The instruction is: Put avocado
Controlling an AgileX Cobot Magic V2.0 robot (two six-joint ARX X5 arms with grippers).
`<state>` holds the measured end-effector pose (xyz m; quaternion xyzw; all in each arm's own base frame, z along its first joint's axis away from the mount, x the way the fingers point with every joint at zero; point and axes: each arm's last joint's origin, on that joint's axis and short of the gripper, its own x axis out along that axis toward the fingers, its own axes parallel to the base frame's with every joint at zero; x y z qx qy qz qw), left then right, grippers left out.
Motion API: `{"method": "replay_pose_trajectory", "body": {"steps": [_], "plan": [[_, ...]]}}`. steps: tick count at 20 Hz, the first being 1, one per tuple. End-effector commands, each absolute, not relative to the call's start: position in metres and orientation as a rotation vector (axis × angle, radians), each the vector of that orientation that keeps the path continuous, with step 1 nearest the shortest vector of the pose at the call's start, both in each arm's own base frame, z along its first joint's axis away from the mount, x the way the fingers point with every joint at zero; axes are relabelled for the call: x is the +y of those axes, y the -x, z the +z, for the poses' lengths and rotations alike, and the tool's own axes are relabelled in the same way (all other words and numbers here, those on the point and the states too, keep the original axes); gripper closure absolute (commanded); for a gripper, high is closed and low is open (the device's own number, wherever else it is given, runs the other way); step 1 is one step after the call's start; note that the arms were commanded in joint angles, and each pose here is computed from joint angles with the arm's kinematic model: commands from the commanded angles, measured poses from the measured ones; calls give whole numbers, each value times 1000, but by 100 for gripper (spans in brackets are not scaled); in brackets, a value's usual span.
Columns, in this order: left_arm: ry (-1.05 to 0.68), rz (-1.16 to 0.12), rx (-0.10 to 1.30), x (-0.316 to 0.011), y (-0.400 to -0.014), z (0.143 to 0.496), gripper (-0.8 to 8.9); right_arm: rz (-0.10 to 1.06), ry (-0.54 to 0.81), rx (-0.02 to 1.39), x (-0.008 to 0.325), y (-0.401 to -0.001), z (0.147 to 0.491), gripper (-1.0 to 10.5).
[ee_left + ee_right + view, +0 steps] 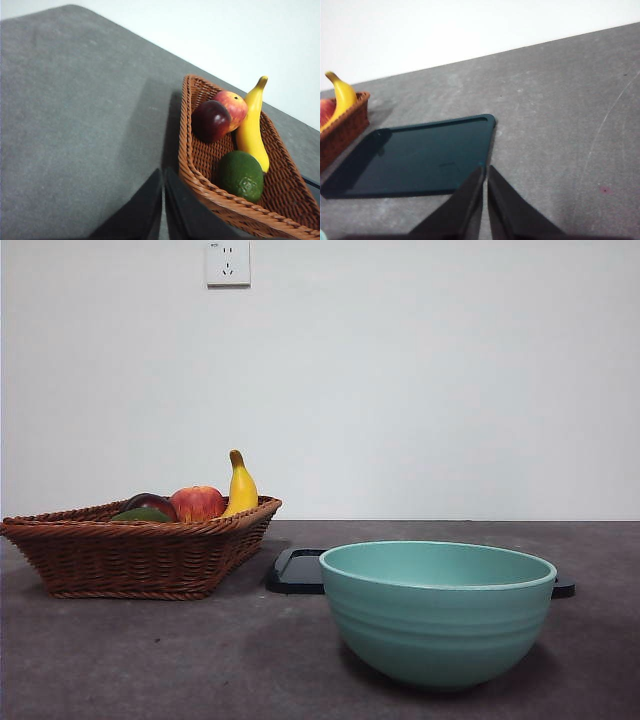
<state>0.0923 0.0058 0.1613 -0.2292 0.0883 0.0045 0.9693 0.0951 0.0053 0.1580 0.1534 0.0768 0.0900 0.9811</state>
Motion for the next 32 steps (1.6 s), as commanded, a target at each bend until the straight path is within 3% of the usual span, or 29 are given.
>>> {"method": "replay_pose_trajectory", "body": {"steps": [1,6,11,32], "plan": [[479,2,152,5,-89,177,804,190,-353,95,5,-92,177,940],[482,-19,171,4,-84,199,804,192,-360,85,5,-85,205,940],[449,-95,252,2,-83,220,804,207,-353,159,6,-79,236,940],[212,-565,722,-20,-94,320,804,677,-161,745,36,-107,329,940]]}}
